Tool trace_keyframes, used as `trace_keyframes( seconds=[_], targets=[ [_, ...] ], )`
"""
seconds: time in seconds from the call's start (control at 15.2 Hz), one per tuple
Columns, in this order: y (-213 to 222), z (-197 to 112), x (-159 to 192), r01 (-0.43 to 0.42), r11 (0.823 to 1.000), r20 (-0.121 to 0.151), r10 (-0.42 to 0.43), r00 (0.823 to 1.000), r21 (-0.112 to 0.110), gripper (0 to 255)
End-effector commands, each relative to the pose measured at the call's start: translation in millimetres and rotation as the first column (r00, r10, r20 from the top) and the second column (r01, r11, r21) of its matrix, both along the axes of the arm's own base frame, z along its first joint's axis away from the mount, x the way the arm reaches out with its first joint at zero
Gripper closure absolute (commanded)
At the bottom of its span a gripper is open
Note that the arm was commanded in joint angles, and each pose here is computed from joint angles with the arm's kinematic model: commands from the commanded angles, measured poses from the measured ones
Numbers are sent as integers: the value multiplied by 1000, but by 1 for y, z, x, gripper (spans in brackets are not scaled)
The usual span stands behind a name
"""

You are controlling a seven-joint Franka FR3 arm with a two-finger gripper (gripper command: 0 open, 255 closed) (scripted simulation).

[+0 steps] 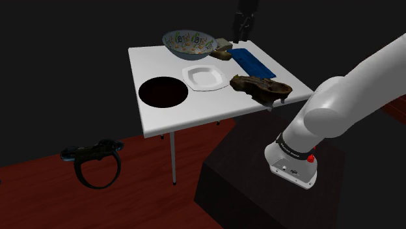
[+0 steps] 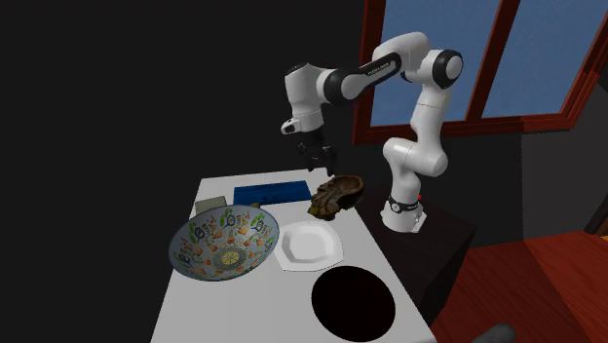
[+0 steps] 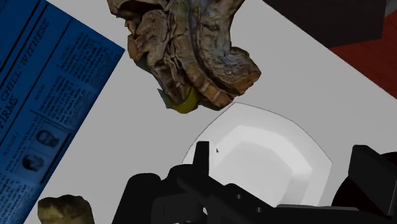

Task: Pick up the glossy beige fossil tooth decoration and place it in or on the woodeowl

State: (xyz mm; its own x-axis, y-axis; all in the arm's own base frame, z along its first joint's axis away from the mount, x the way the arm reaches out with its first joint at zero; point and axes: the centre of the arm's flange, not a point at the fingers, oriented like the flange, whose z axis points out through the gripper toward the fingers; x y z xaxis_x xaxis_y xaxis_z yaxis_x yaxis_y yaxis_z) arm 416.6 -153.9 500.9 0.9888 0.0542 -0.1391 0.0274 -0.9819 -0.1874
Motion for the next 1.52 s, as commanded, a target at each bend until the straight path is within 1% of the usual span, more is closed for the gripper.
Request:
trace_keyframes(
  seconds=[0.0, 1.45],
  targets=[
    [-19, -15, 16, -9, 1000, -5, 9, 1000, 2, 0],
    [-204, -160, 201, -96, 995, -61, 98, 993, 34, 0]
  ],
)
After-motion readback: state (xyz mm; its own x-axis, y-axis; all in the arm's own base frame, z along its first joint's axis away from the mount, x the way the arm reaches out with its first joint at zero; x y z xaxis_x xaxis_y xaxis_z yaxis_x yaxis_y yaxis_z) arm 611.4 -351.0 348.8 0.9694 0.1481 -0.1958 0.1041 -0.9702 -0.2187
